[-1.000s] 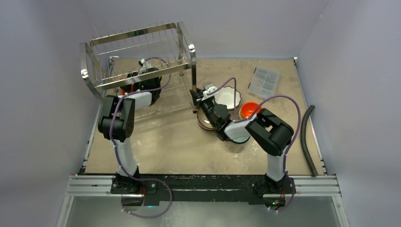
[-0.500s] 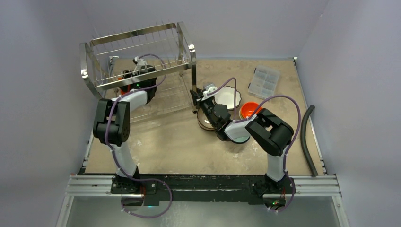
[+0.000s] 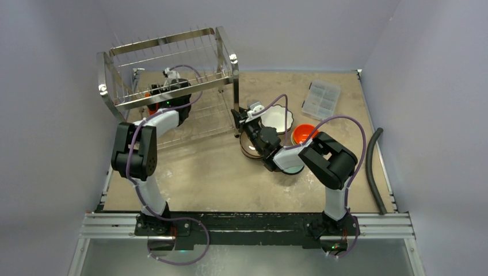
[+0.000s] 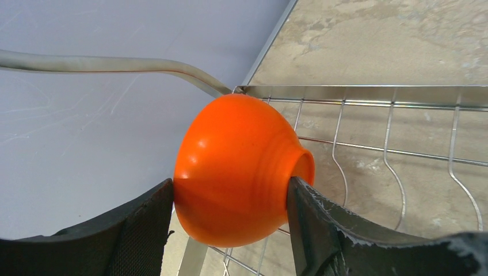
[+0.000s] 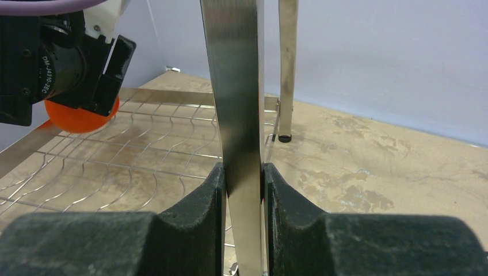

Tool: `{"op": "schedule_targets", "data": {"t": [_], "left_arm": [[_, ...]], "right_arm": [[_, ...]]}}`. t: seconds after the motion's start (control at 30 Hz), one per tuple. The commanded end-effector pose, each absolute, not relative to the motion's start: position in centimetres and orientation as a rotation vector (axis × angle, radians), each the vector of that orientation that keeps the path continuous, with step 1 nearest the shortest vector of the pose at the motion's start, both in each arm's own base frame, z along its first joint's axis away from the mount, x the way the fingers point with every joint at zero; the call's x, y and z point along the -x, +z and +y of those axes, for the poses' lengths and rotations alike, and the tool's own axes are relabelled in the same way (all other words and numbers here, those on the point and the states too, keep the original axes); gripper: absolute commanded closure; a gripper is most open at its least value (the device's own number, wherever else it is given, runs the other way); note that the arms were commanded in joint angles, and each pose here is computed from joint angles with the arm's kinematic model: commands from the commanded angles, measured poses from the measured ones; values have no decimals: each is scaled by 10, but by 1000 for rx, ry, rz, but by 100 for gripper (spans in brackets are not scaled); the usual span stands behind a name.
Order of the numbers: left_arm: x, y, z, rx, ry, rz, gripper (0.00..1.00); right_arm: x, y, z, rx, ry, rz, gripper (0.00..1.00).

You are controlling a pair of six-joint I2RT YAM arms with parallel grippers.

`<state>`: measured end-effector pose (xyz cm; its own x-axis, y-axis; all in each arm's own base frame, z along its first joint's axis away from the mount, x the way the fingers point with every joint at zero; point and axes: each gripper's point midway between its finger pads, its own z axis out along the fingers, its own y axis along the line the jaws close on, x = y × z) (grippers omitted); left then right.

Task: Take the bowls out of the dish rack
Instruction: Adjust the bowl in the dish rack.

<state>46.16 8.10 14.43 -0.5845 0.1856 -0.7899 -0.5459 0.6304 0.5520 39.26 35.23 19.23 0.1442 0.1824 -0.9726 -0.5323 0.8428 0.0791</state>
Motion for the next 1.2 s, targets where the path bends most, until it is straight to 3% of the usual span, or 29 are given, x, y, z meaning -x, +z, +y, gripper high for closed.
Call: {"op": "schedule_targets", "data": {"t": [0.0, 0.47, 1.17], "left_arm": [[-462, 187, 75, 321, 994, 1858, 59], [-453, 187, 35, 129, 1075, 1850, 59], [-438, 129, -43, -381, 1341, 1882, 55]], "right_arm": [[-384, 239, 346, 233, 615, 1224, 99], [-384, 243, 345, 231, 616, 1222, 99], [-383, 242, 346, 231, 628, 1224, 99]]}}
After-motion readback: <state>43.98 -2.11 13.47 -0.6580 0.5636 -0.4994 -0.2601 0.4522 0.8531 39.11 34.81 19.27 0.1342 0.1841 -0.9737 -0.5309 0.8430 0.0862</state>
